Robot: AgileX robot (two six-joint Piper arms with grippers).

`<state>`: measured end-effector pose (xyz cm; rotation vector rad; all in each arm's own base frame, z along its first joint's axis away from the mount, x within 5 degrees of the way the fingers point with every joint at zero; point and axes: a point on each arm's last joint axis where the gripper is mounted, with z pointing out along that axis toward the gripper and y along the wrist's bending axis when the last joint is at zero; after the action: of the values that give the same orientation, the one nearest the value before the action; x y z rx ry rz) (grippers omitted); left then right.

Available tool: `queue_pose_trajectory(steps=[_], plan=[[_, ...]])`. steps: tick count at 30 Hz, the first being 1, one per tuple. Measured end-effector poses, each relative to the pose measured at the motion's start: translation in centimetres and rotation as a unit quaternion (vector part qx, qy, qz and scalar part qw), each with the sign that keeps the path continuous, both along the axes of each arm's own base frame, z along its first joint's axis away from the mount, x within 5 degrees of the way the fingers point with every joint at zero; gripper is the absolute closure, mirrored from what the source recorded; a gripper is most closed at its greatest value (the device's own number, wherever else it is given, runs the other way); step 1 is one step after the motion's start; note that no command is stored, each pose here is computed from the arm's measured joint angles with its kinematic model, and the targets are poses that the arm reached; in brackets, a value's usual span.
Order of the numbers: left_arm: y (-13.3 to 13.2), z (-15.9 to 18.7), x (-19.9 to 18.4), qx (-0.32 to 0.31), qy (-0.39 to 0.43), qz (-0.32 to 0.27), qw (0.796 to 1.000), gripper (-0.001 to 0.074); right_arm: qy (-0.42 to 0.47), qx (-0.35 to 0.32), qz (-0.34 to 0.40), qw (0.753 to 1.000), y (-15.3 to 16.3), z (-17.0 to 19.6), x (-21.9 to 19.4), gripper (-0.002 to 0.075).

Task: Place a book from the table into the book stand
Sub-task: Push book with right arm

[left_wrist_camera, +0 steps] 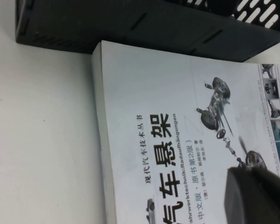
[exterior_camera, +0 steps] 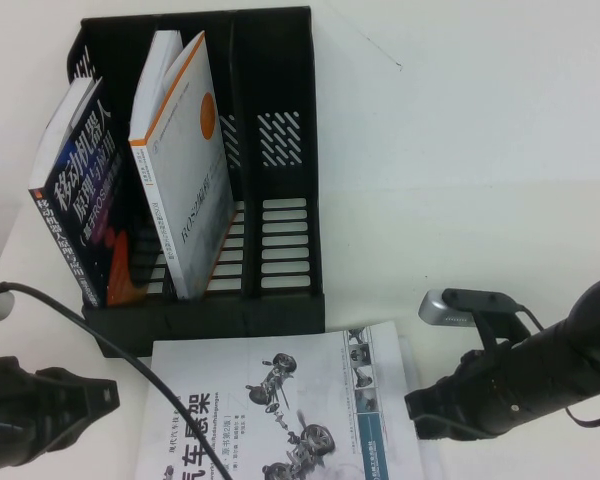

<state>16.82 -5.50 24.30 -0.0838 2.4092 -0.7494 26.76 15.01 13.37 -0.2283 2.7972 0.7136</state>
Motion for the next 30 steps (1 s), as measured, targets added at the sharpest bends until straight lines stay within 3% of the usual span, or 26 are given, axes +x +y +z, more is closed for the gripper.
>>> queue_pose_trajectory(steps=[16,26,30], plan=[[0.1,-0.1,-0.1,-0.032,0.036,0.030,0.998,0.0736,-0.004,0.009,0.035,0.999,2.3,0.1,1.0,0.0727],[5.1,0.1,0.4,-0.060,0.031,0.147,0.987,0.0736,-0.013,0.011,0.038,0.999,3.2,-0.2,0.9,0.0727],[5.4,0.0,0.8,-0.078,0.027,0.129,0.988,0.0736,-0.023,0.010,0.031,0.999,3.2,-0.2,1.1,0.0727]])
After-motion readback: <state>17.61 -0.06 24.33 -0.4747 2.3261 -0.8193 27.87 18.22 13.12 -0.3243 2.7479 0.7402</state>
